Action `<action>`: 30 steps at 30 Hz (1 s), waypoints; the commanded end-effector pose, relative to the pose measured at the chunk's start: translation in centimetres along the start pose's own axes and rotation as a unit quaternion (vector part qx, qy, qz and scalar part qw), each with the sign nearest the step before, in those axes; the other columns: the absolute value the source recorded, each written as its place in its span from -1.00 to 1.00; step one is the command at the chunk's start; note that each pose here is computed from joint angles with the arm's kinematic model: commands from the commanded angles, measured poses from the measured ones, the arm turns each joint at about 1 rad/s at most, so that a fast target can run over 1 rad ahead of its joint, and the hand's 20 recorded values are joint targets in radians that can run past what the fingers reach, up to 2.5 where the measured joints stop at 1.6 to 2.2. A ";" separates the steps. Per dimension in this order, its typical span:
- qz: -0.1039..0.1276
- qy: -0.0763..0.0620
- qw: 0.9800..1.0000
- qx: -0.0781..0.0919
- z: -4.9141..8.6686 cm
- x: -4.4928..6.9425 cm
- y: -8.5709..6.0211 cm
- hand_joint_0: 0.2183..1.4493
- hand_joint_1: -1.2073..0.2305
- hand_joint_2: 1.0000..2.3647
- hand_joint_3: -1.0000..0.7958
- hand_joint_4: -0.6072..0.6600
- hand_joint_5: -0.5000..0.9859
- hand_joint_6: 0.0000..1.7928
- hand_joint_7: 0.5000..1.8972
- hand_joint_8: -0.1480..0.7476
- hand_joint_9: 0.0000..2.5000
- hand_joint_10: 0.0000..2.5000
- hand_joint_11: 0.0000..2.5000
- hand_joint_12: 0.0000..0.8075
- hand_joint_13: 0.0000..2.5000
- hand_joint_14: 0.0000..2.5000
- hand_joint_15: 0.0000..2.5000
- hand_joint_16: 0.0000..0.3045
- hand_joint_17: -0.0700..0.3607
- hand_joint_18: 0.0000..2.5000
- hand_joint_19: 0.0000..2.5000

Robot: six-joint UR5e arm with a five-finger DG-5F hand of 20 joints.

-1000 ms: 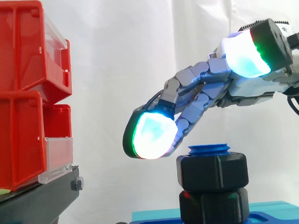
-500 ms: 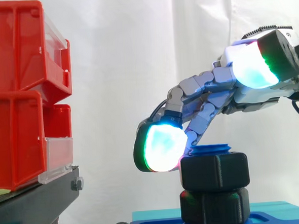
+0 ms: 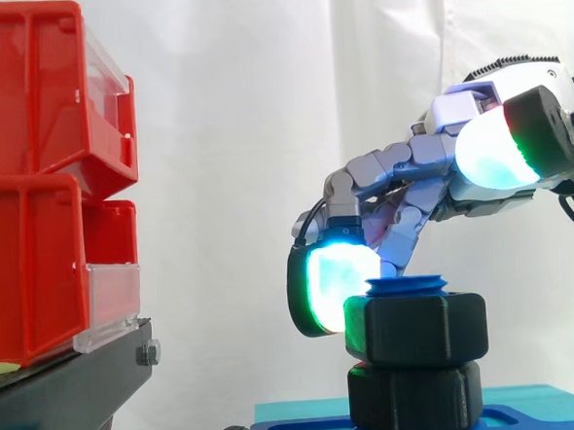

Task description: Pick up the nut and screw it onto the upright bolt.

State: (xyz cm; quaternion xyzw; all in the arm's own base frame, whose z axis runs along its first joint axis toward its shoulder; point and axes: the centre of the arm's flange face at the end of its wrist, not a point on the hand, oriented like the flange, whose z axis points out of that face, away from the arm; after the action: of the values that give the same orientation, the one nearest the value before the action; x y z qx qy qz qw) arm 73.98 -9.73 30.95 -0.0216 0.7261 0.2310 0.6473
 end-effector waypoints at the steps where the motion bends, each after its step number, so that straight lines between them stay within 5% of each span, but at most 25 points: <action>1: 0.000 0.000 1.000 0.000 -0.3 -0.1 -0.4 -0.49 0.42 -1.00 -0.44 0.18 -0.30 -0.44 0.37 -0.13 -0.37 -1.00 -1.00 -0.44 -0.64 -1.00 -1.00 -0.89 -0.50 -1.00 -1.00; 18: -0.013 0.000 1.000 -0.006 -2.0 -0.8 -2.8 -0.47 0.35 -1.00 -0.44 0.14 -0.21 -0.40 0.22 -0.24 0.00 -1.00 -1.00 -0.65 -0.40 -1.00 -1.00 -0.98 -0.64 -0.74 -1.00; 24: -0.015 0.000 1.000 -0.008 -2.9 -1.2 -3.7 -0.48 0.38 -1.00 -0.44 0.13 -0.23 -0.44 0.33 -0.18 -0.01 -1.00 -1.00 -0.62 -0.42 -1.00 -1.00 -0.97 -0.63 -0.76 -1.00; 30: -0.017 -0.004 1.000 -0.009 -3.0 -1.8 -4.0 -0.51 0.43 -1.00 -0.44 0.31 -0.36 -0.44 -0.07 -0.12 -0.15 -1.00 -1.00 -0.50 -0.49 -1.00 -1.00 -0.93 -0.57 -0.84 -1.00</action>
State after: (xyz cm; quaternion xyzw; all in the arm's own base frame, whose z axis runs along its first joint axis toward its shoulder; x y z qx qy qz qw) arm 72.73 -14.62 31.23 -0.0374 0.7229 0.2269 0.6515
